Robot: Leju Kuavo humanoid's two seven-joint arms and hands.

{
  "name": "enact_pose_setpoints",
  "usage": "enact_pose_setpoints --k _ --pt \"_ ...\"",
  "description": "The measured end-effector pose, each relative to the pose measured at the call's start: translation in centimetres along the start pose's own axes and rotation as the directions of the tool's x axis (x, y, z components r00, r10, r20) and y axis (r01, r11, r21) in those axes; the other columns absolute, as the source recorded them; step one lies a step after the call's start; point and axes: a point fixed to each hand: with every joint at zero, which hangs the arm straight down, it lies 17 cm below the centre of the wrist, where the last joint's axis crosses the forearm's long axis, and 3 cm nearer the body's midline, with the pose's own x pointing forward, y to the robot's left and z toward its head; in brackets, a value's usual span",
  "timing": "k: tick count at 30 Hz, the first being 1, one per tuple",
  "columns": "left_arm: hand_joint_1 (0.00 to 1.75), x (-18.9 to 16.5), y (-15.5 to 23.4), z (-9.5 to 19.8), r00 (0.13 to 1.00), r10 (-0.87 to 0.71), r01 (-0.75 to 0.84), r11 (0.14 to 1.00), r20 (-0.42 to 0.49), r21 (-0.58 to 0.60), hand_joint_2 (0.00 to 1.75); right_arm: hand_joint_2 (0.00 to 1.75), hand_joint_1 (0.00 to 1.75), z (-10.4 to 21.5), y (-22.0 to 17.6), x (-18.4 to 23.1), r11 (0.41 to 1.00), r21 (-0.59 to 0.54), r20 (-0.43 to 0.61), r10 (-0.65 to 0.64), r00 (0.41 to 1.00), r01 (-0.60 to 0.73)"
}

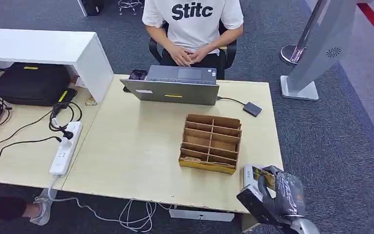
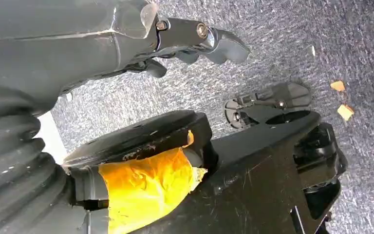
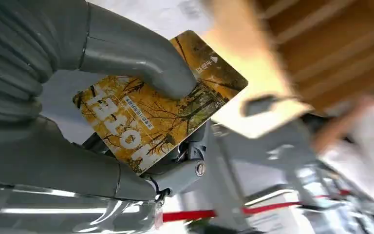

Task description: Pass the card to the sensor for recognition and then transmit it.

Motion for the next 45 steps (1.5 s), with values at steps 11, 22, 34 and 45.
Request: enact_pose_setpoints --k 11,22,34,45 --pt "0.00 0.5 -1.3 0.2 0.989 -0.147 0.149 0.987 0.021 -0.068 1.75 1.75 1.75 -14.4 -5.3 13.2 0.993 -0.073 0.209 0.104 0.972 -0.091" --pt "0.00 1.1 -2.0 0.3 0.969 -0.243 0.247 0.964 0.051 -0.097 1.75 1.75 1.75 -22.0 -5.3 10.8 0.863 -0.060 0.039 0.504 0.863 -0.501" --pt "0.00 0.8 -2.0 0.3 0.961 -0.276 0.278 0.955 0.037 -0.099 1.75 1.75 1.75 -22.4 -6.7 9.2 0.873 -0.097 0.016 0.482 0.876 -0.478" --pt "0.00 0.8 -1.9 0.2 0.960 -0.277 0.279 0.956 0.035 -0.096 1.75 1.75 0.00 -21.8 -7.7 13.4 0.946 -0.130 0.127 0.312 0.942 -0.296"
